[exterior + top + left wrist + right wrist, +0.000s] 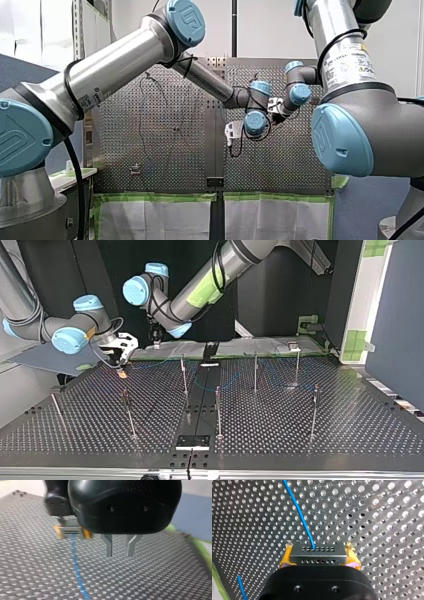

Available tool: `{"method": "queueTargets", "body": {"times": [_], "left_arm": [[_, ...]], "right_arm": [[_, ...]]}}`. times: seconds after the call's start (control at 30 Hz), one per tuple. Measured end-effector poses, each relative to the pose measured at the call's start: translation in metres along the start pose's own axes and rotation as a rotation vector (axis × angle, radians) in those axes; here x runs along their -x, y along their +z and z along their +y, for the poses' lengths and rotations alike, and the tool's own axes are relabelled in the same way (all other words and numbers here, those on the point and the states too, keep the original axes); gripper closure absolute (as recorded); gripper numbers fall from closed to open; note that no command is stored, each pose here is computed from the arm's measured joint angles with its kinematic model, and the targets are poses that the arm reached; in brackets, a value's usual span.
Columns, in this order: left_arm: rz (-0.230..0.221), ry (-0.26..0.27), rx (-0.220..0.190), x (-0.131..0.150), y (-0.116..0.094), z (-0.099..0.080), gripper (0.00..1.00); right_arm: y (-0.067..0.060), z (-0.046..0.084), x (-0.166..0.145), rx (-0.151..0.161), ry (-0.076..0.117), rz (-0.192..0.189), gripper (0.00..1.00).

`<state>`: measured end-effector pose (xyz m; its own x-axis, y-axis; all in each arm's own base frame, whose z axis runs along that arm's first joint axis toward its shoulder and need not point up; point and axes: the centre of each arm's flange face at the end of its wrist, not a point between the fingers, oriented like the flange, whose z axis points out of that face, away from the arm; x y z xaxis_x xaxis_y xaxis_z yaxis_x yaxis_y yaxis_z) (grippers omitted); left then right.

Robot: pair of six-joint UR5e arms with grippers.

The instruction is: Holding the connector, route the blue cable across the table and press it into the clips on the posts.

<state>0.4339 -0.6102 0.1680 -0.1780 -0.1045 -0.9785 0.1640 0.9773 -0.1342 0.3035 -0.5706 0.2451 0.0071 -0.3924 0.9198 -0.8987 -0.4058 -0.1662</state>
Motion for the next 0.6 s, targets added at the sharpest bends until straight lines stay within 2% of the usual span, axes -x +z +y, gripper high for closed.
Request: {"method": "queueTargets", "body": {"times": [0.13,0.3,0.6], "left_arm": [[-0.053,-0.042,0.016,0.016,0.003,-0.01,0.0],[-0.094,-0.073,0.048,0.034,0.008,-0.014,0.0],[-0.118,-0.089,0.136,0.026,0.014,0.006,0.0]], "right_arm": [[0.0,-0.001,0.0,-0.002,-0.001,0.001,1.0],[0.0,-0.002,0.0,-0.004,-0.001,0.001,1.0],[0.0,0.001,-0.001,0.0,0.0,0.003,1.0]]}}
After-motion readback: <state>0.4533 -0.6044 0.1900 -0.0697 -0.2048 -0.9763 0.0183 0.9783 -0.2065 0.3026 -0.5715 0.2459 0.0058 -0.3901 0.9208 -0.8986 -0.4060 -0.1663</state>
